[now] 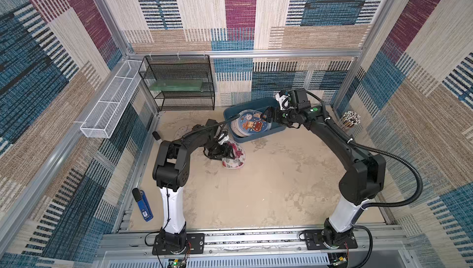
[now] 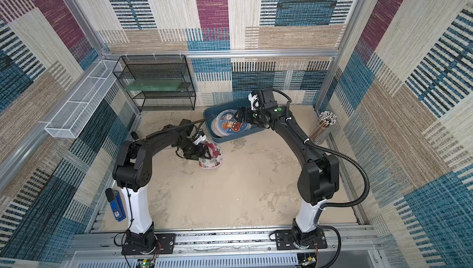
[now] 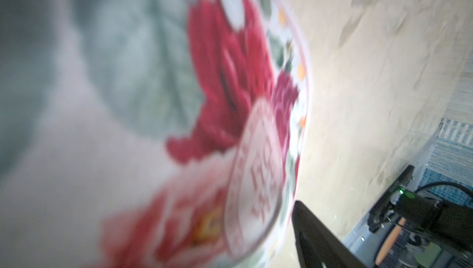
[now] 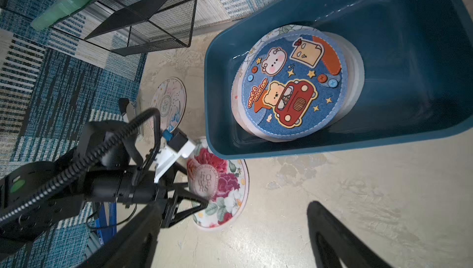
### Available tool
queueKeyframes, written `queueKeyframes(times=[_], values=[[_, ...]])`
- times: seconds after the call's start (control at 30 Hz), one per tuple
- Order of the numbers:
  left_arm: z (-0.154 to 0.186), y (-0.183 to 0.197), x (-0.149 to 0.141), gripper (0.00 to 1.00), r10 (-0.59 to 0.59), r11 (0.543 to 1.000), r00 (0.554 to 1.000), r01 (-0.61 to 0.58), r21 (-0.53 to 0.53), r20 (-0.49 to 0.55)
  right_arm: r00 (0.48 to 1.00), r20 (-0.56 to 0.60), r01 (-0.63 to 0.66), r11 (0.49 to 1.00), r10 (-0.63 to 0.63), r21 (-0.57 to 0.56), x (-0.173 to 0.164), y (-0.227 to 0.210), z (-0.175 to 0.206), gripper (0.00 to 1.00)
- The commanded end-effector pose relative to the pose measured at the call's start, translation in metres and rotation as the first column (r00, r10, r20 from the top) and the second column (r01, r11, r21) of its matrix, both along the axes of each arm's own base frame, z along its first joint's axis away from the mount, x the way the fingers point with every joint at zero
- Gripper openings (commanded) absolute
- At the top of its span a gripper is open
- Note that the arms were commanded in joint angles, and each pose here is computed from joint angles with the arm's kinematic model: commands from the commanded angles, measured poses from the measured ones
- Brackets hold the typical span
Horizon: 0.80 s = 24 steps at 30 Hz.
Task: Put the coasters into the storage box
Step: Move the coaster to the center of the board, then pick up the coaster from the center of the board.
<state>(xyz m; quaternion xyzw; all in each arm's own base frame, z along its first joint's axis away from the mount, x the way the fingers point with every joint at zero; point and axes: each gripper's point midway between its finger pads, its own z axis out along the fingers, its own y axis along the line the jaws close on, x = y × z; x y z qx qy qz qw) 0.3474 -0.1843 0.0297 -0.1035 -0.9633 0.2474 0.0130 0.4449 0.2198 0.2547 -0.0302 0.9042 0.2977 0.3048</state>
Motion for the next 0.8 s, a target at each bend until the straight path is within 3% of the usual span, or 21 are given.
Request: queueKeyframes(times=[0.0, 0.1, 0.23, 0.5, 0.63, 0.77], values=[[-0.017, 0.027, -0.054, 0.81, 0.038, 0.986, 0.986, -0.011, 0.166, -0.161, 1.0, 0.001, 0.001, 1.0, -0.001, 0.007, -0.003, 0.001, 0.001, 0.92], [-0.007, 0.025, -0.068, 0.81, 0.033, 0.986, 0.988, -0.007, 0.164, -0.153, 1.0, -0.02, -0.015, 1.0, 0.015, 0.008, -0.007, 0.005, -0.008, 0.92], [0.011, 0.031, -0.059, 0.83, 0.044, 0.982, 0.997, -0.031, 0.185, -0.069, 0.996, -0.068, -0.051, 0.999, 0.051, 0.001, -0.017, 0.018, -0.034, 0.92], [0.033, 0.046, 0.019, 0.85, 0.146, 0.976, 0.976, -0.169, 0.138, 0.163, 0.964, -0.208, -0.169, 0.986, 0.166, 0.0, -0.053, 0.062, -0.11, 0.92], [0.029, 0.05, 0.051, 0.83, 0.179, 0.973, 0.964, -0.203, 0.107, 0.197, 0.942, -0.266, -0.211, 0.978, 0.206, 0.012, -0.069, 0.08, -0.141, 0.92], [0.021, 0.044, 0.064, 0.81, 0.186, 0.975, 0.964, -0.205, 0.086, 0.19, 0.919, -0.323, -0.239, 0.971, 0.228, 0.006, -0.079, 0.09, -0.17, 0.89]])
